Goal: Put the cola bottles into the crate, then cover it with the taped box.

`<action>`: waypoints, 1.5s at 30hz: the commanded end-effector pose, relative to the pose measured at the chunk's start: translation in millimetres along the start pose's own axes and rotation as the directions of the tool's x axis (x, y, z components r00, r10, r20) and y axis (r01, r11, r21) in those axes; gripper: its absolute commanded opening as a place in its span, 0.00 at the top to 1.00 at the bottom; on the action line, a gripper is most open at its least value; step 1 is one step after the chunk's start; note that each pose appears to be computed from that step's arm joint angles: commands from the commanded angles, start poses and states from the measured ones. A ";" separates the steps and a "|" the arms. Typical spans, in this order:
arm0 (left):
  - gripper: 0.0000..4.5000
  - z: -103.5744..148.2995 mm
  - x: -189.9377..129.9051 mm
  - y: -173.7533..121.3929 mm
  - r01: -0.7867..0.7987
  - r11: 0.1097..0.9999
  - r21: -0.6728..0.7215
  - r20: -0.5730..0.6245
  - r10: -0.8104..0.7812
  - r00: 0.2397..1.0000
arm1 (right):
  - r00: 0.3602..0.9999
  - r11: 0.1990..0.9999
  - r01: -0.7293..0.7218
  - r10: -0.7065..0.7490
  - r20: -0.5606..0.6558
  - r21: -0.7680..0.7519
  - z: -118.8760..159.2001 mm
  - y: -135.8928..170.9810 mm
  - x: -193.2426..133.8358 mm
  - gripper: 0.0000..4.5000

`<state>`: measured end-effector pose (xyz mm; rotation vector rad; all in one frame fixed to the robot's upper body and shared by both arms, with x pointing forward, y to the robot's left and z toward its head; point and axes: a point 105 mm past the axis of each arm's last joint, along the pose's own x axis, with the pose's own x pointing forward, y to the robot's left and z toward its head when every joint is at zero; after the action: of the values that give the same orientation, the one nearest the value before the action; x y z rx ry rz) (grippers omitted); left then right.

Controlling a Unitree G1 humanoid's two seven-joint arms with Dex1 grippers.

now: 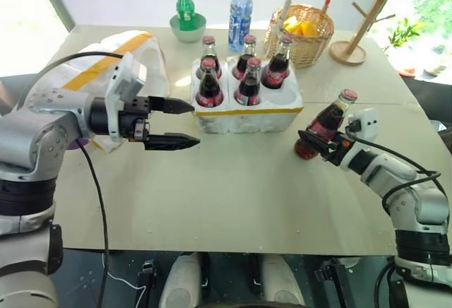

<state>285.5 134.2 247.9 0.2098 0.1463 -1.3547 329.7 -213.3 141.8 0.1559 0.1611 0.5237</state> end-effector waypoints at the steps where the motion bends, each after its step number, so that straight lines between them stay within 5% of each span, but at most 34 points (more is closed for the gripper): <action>1: 0.00 8.9 -6.7 -1.2 -0.022 0.999 0.041 0.019 0.021 1.000 | 0.974 0.984 -0.149 0.163 0.156 -0.101 59.2 31.7 -13.7 0.36; 8: 0.00 10.3 -10.7 5.1 -0.072 0.997 0.041 0.040 0.070 0.997 | 0.926 0.951 -0.226 0.277 0.257 -0.211 130.3 56.7 3.4 0.36; 15: 0.00 10.2 -11.0 7.9 -0.099 0.994 0.052 0.049 0.097 0.994 | 0.940 0.945 -0.165 0.237 0.244 -0.281 152.9 58.0 69.4 0.36; 24: 0.00 16.0 -18.0 7.6 -0.134 0.988 0.074 0.056 0.130 0.990 | 0.992 0.914 -0.123 0.121 -0.030 -0.388 92.8 40.3 112.9 0.36; 26: 0.00 16.5 -20.3 8.9 -0.149 0.986 0.078 0.057 0.144 0.988 | 0.993 0.913 -0.119 0.110 -0.043 -0.389 86.1 39.5 115.1 0.13; 28: 0.00 18.2 -24.0 10.9 -0.168 0.983 0.079 0.064 0.164 0.984 | 0.993 0.913 -0.122 0.114 -0.042 -0.389 84.5 41.1 114.5 0.01; 39: 0.00 32.6 -77.4 5.6 -0.344 0.931 0.120 0.031 0.343 0.939 | 0.978 0.887 -0.166 0.203 0.042 -0.430 162.5 40.1 37.0 0.01; 45: 0.00 24.1 -167.6 7.5 -0.617 0.771 0.156 -0.214 0.636 0.741 | 0.967 0.864 -0.241 0.252 -0.033 -0.443 179.6 34.3 -12.1 0.01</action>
<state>263.7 268.3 294.0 0.4143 0.2285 -0.7398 349.6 -214.2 311.3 -0.2466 0.0383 0.7466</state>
